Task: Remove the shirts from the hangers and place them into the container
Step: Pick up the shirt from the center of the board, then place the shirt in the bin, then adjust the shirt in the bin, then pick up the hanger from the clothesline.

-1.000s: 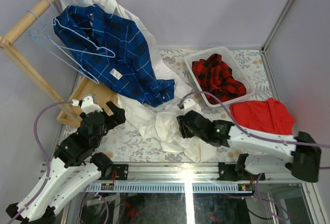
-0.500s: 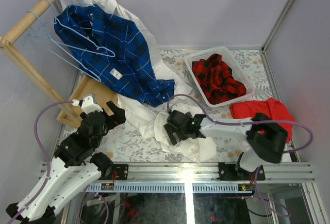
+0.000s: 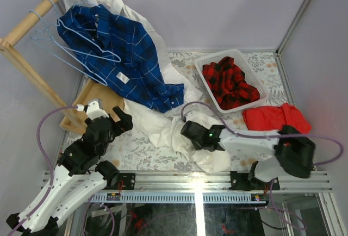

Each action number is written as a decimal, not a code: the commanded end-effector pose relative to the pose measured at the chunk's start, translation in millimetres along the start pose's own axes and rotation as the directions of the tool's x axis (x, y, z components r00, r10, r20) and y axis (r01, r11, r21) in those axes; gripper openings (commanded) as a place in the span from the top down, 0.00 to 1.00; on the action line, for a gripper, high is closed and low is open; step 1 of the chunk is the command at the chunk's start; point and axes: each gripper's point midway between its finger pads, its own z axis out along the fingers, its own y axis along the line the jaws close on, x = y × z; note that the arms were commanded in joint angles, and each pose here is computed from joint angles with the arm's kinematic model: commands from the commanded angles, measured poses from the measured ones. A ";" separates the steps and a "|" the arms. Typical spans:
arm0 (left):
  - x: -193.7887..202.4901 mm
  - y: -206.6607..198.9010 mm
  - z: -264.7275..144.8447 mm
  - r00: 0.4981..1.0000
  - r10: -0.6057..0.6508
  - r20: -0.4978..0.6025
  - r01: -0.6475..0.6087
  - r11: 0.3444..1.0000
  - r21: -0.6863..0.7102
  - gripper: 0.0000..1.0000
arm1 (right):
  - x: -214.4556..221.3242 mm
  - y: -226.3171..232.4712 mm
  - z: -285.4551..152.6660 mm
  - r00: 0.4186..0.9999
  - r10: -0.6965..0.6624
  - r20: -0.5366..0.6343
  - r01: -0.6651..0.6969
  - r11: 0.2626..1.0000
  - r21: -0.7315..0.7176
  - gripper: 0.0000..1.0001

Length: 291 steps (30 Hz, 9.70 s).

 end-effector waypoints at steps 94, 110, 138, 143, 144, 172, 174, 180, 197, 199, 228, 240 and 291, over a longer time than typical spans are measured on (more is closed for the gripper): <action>-11.9 -4.3 -2.7 0.999 -0.026 0.029 0.026 1.000 0.004 0.00 | -95.9 -53.8 -36.7 0.733 0.650 0.201 -0.654 0.754 -0.053 0.10; -11.3 -3.9 -2.4 0.999 -0.024 0.027 0.024 1.000 0.002 0.00 | -107.8 -65.9 23.7 0.722 0.622 0.302 -0.678 0.723 0.131 0.19; -13.0 -4.5 -4.1 0.999 -0.032 0.035 0.032 0.999 0.011 0.00 | -140.7 -263.7 -44.2 0.858 0.425 0.289 -0.512 0.750 0.419 0.98; -12.1 -3.9 -3.3 0.999 -0.028 0.031 0.028 1.000 0.006 0.00 | -71.7 -216.1 33.8 0.851 0.525 -0.002 -0.499 0.811 0.305 0.91; -12.4 -4.0 -3.4 0.999 -0.029 0.031 0.028 1.000 0.006 0.00 | -63.1 -219.8 35.0 0.848 0.530 -0.011 -0.494 0.799 0.343 0.88; -12.7 -4.6 -3.8 0.999 -0.029 0.034 0.029 1.000 0.012 0.00 | -246.3 -95.2 -176.0 0.700 0.575 0.423 -0.143 0.694 -0.706 0.26; -12.4 -4.8 -3.6 0.999 -0.028 0.032 0.028 1.000 0.011 0.00 | -253.2 -90.5 -183.9 0.703 0.565 0.432 -0.100 0.680 -0.727 0.25; -10.2 -5.2 -1.4 1.000 -0.018 0.021 0.018 1.000 0.005 0.00 | -282.9 -84.1 -194.0 0.670 0.523 0.526 -0.006 0.713 -0.701 0.25; -11.5 -4.3 -2.4 0.999 -0.025 0.029 0.024 1.000 0.005 0.00 | -422.8 -42.5 -187.9 0.603 0.380 0.702 0.224 0.764 -0.605 0.27; -10.8 -4.8 -1.9 0.999 -0.023 0.026 0.023 1.000 0.006 0.00 | -435.0 -35.5 -189.5 0.582 0.372 0.723 0.257 0.760 -0.597 0.27; -9.6 -5.2 -0.1 1.000 -0.016 0.020 0.016 1.000 0.001 0.00 | -470.5 66.0 -210.7 0.377 0.152 0.914 0.518 0.783 -0.344 0.41; -11.1 -5.8 -1.8 0.999 -0.021 0.026 0.021 1.000 0.010 0.00 | -487.2 -12.3 -227.8 0.305 0.008 0.952 0.209 0.975 -0.075 0.15; -8.2 -6.9 0.6 1.000 -0.009 0.013 0.008 1.000 0.009 0.00 | -519.0 92.3 -194.8 0.321 0.303 0.897 0.410 0.809 -0.421 0.73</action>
